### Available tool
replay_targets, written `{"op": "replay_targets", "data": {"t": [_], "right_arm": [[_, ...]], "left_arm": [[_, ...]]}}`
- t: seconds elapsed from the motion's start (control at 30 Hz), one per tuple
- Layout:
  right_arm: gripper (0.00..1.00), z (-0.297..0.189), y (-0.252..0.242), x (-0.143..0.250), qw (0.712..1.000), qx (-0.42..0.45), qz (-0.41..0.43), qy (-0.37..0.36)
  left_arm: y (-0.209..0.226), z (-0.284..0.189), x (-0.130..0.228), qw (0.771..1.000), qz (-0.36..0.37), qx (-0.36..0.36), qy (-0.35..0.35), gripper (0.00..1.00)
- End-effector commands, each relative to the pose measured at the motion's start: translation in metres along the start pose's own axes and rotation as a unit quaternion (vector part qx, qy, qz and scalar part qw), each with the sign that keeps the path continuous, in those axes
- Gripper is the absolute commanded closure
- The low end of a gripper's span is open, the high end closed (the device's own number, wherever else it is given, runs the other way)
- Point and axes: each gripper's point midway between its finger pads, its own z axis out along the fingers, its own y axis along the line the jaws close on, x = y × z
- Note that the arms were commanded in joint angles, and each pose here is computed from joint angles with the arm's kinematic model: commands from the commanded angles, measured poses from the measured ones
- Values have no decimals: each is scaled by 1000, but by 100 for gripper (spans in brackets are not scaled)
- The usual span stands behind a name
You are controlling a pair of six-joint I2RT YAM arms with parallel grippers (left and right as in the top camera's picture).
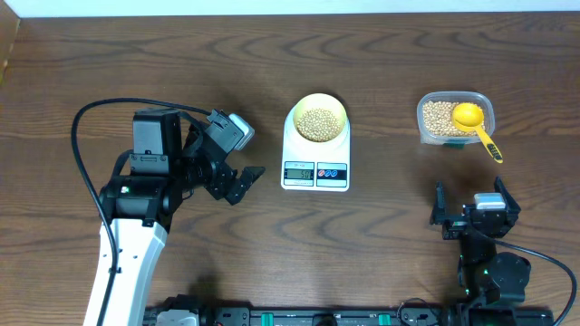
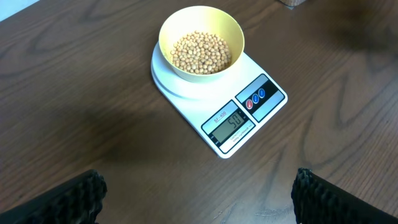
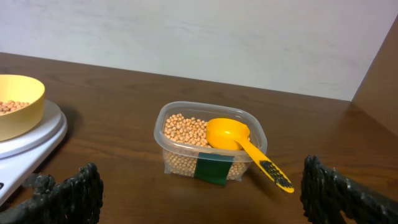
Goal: Scoop item into bowl and weigh 50g on scale
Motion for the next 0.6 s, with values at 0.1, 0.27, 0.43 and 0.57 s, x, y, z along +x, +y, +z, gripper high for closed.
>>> {"op": "replay_targets", "data": {"t": [0.1,0.27,0.43,0.57], "right_arm": [[1,0,0,1,1000,2,-4,0],[1,0,0,1,1000,2,-4,0],[1,0,0,1,1000,2,-4,0],[1,0,0,1,1000,2,-4,0]], "left_arm": [[2,-4,-6,1000,8,-7,-6,2],[-4,-15,-8,999,22,-20,-24,2],[-8,-24,-1,995,47,-59,-57,3],[8,-37,5,984,-10,-144,-101,2]]}}
